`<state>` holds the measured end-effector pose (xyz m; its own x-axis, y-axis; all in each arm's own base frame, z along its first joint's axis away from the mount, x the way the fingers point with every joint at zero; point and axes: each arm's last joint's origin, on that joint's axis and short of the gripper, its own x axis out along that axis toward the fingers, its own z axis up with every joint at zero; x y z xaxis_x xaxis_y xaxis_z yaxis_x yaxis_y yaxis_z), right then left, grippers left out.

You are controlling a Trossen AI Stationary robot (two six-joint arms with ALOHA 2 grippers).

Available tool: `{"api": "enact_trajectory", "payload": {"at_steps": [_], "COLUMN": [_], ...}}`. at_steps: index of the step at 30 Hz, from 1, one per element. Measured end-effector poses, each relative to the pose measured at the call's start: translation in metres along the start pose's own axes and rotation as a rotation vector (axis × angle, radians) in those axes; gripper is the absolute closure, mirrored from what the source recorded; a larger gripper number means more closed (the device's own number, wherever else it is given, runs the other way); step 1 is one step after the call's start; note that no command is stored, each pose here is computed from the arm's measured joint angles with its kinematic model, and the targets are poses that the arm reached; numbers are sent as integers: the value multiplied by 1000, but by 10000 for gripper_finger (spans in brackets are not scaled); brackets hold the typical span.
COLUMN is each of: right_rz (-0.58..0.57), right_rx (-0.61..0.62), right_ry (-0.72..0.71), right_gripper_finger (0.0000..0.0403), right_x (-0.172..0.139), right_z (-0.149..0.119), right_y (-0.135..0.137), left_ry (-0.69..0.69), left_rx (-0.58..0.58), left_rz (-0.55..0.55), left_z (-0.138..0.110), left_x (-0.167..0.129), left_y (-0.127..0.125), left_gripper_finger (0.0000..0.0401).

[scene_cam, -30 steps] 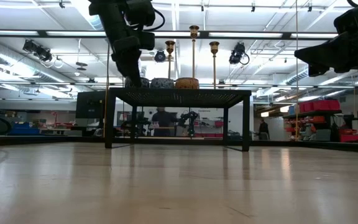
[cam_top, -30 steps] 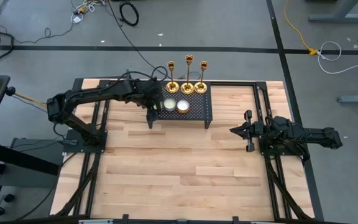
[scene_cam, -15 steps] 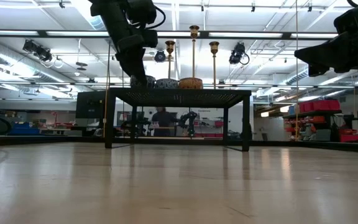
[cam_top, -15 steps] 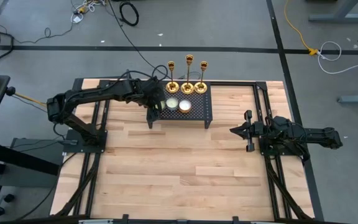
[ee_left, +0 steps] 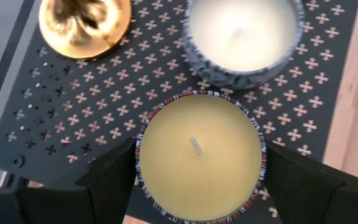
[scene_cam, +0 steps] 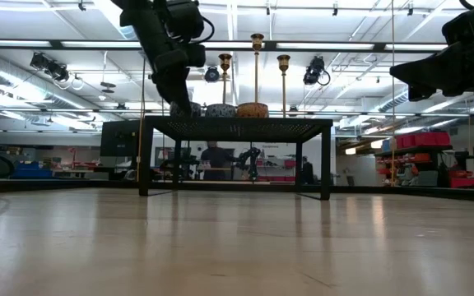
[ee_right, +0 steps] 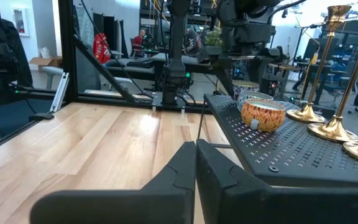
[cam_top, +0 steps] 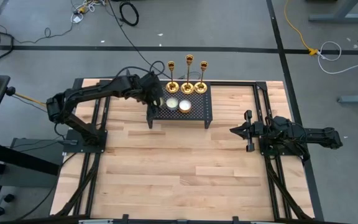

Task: Pick & Place candle stick holders
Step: Put the red scented candle on the shelf

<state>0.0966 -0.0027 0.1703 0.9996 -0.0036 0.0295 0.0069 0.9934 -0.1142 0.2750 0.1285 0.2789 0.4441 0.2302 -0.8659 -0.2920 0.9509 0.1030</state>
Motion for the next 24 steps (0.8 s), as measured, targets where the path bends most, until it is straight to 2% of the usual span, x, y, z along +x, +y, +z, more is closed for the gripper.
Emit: {"api": "enact_trajectory", "payload": {"at_steps": [7, 24], "right_rz": [0, 0], "right_rx": [0, 0], "right_ry": [0, 0], "right_gripper_finger": [389, 389], "right_x": [0, 0], "right_z": [0, 0], "right_y": [0, 0], "left_ry": [-10, -26], "left_rx": [18, -10], "left_rz": [-42, -59], "left_z": [0, -5], "left_x": [0, 9], "left_y": [4, 0], "left_gripper_finger": [87, 87]}}
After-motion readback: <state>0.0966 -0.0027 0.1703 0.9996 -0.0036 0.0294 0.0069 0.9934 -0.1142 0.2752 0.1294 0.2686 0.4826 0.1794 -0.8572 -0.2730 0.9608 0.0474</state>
